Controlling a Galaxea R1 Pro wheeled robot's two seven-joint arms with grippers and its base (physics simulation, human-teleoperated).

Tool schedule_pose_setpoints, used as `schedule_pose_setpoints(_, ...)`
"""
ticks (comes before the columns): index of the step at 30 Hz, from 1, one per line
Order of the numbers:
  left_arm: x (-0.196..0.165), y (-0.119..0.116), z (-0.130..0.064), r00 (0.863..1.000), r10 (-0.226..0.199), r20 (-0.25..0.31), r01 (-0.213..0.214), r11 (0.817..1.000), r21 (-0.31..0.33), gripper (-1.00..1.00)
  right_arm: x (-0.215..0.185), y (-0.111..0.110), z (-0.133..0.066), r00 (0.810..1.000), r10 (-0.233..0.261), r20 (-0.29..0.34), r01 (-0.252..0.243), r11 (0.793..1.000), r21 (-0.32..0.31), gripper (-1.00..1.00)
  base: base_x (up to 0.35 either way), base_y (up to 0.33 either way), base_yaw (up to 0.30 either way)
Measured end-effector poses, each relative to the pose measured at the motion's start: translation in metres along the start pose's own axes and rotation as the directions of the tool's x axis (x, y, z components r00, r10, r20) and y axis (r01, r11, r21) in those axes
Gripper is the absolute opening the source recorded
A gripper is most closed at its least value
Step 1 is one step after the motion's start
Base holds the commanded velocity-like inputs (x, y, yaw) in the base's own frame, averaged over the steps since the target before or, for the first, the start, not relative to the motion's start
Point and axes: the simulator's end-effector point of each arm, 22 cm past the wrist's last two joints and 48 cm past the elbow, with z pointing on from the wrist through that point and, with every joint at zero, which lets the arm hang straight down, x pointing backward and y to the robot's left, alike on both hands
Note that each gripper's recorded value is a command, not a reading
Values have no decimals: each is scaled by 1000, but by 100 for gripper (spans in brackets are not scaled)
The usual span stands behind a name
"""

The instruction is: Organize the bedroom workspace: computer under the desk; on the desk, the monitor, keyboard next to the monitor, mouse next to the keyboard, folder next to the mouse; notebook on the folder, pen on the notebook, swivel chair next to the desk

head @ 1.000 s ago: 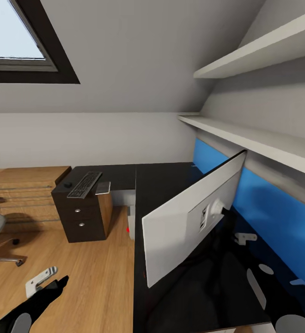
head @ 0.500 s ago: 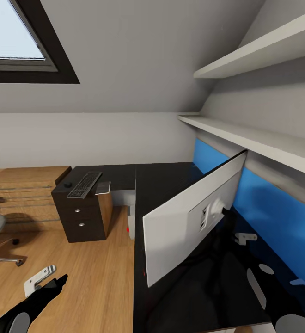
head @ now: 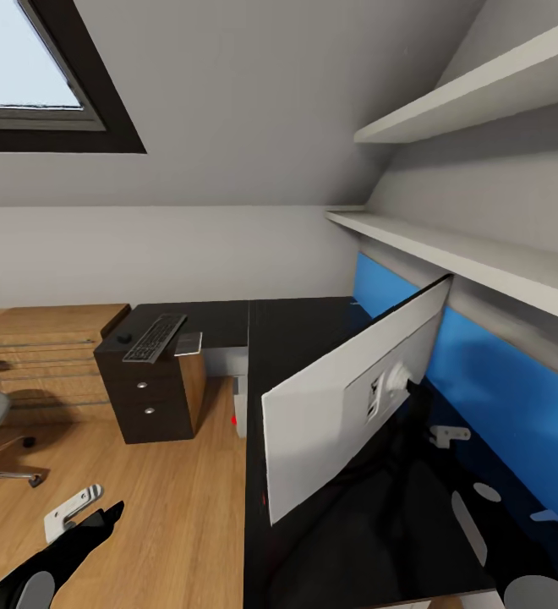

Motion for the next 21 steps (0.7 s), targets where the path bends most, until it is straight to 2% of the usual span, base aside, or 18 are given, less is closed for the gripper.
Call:
schedule_pose_setpoints(14,0,1,0,1000,0,-1,0,1000,-1,100,2,2,0,1000,-4,-4,4,1000,-4,-100,0,0,0)
schedule_pose_setpoints(21,-6,13,-1,1000,-21,11,21,1000,-22,100,3,2,0,1000,-4,-7,4,1000,-4,-100,0,0,0)
